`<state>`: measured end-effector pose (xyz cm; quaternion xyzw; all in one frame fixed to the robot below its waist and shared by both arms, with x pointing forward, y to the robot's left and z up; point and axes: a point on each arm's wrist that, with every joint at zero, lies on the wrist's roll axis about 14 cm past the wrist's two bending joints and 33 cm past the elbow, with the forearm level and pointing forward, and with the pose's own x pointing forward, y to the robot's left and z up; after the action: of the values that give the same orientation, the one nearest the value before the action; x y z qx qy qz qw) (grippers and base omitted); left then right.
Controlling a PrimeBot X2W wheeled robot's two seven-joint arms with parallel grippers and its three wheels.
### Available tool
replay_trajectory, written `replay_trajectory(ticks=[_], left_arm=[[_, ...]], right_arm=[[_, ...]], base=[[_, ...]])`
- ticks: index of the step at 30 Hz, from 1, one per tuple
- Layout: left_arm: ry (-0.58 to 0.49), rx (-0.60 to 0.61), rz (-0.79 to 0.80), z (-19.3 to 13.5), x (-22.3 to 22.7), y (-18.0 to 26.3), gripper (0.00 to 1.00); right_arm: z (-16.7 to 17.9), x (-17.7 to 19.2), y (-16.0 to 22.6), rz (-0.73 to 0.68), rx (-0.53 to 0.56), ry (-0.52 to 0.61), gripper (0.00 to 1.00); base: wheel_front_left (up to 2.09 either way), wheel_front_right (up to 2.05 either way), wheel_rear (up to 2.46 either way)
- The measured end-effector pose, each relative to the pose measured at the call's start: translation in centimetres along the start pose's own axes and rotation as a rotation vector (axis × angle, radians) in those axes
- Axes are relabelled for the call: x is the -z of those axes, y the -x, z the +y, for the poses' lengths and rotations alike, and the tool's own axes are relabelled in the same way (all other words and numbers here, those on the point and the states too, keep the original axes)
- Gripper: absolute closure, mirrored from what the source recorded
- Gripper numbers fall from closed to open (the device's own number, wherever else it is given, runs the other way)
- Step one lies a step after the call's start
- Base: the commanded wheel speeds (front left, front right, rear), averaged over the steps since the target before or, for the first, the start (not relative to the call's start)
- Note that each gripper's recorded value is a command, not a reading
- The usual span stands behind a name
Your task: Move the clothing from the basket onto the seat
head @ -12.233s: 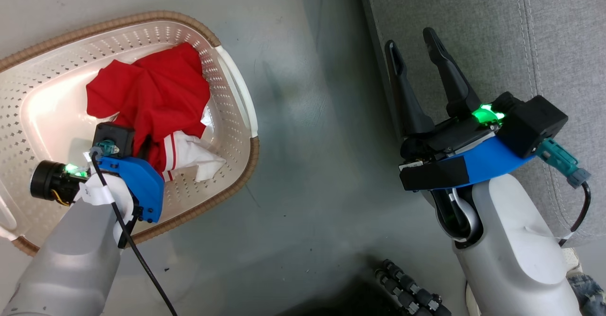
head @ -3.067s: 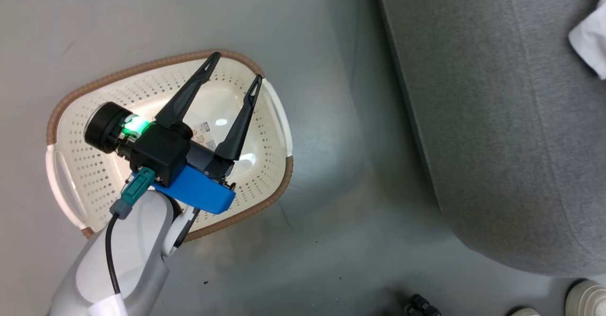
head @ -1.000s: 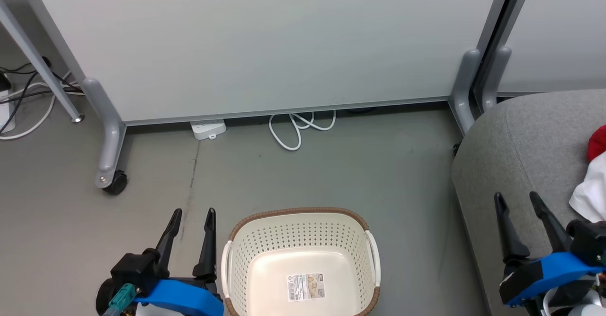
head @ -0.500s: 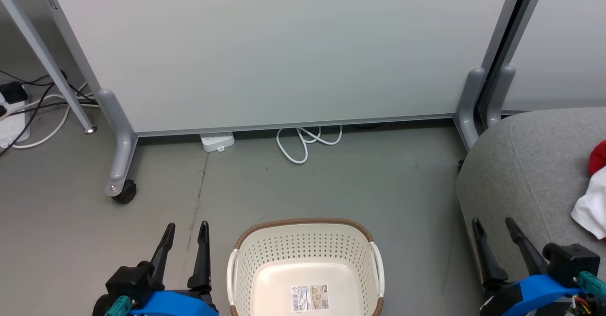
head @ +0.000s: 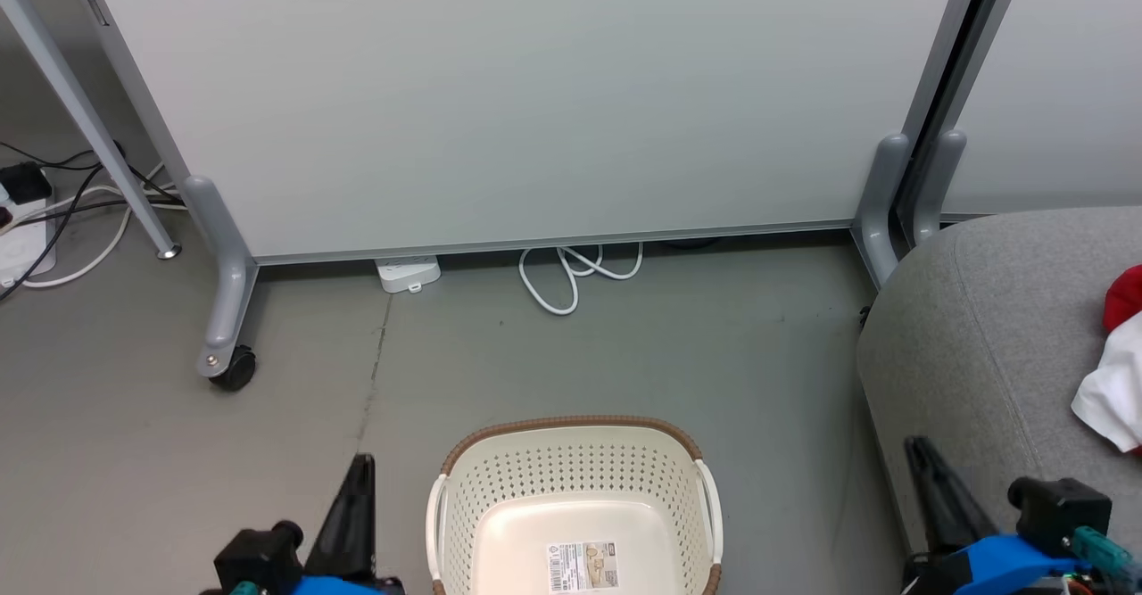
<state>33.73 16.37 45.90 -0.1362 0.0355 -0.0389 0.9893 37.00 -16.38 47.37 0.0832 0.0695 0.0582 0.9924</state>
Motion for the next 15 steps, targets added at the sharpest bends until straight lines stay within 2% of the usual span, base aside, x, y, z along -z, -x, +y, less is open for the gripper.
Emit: replay_trajectory(ticks=[8, 15], left_arm=[[0.024, -0.034, 0.107, 0.5, 3.5, 1.8, 1.0], [0.137, -0.075, 0.12, 1.2, 3.7, 1.9, 1.0]], right_arm=[[-0.4, 2.9, 0.8, 0.087, 0.019, -0.023, 1.0], [-0.7, 3.1, 0.9, 0.089, 0.039, -0.147, 1.0]], base=[[0.0, 0.0, 0.0], [0.0, 0.0, 0.0]])
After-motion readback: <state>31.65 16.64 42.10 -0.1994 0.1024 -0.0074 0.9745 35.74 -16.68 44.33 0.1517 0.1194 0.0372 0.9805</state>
